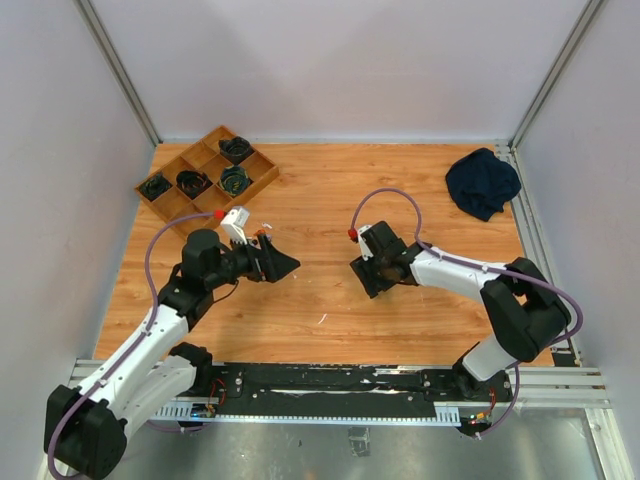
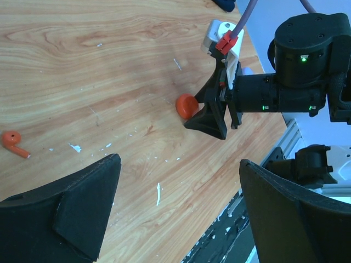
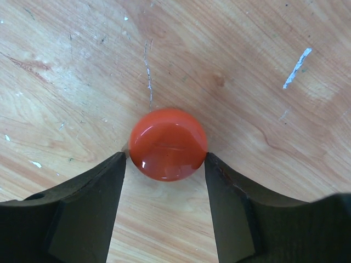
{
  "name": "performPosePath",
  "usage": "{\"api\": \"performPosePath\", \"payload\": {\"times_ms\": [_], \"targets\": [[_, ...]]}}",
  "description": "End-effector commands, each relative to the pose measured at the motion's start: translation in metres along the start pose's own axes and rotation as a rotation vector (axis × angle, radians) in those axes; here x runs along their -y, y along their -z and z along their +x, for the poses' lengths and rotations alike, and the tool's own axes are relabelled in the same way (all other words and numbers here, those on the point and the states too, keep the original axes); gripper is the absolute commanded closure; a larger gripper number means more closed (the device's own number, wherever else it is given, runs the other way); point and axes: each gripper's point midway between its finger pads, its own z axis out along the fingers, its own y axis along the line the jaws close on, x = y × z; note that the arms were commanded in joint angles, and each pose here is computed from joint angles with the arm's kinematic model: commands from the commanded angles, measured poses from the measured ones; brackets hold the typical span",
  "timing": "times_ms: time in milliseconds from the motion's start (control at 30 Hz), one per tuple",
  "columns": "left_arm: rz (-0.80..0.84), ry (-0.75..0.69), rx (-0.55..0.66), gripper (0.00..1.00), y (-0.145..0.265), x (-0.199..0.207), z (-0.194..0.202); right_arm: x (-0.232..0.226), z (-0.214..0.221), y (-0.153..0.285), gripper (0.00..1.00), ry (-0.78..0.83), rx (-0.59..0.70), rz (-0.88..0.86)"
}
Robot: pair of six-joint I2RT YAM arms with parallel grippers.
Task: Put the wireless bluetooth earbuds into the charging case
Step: Pick up the charging case at the center of the board.
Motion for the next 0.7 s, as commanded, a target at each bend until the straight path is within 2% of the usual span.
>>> {"api": "performPosePath", "payload": {"times_ms": [0, 233, 400, 667], "targets": [[0.046, -0.005, 0.010, 0.06, -0.003, 0.008, -0.002, 0.006, 0.011, -0.002, 0.39, -0.026, -0.013, 0.046], [0.054, 0.017, 0.002, 0.07, -0.006, 0.006, 0.002, 0.008, 0.014, -0.009, 0.41, -0.047, -0.005, 0.065], [0.051, 0.032, -0.012, 0.07, -0.010, 0.003, 0.006, 0.008, 0.013, -0.006, 0.50, -0.057, 0.006, 0.071], [0.092, 0.065, -0.028, 0.09, -0.018, 0.007, 0.009, 0.000, -0.016, 0.019, 0.54, -0.019, 0.155, 0.054]]}}
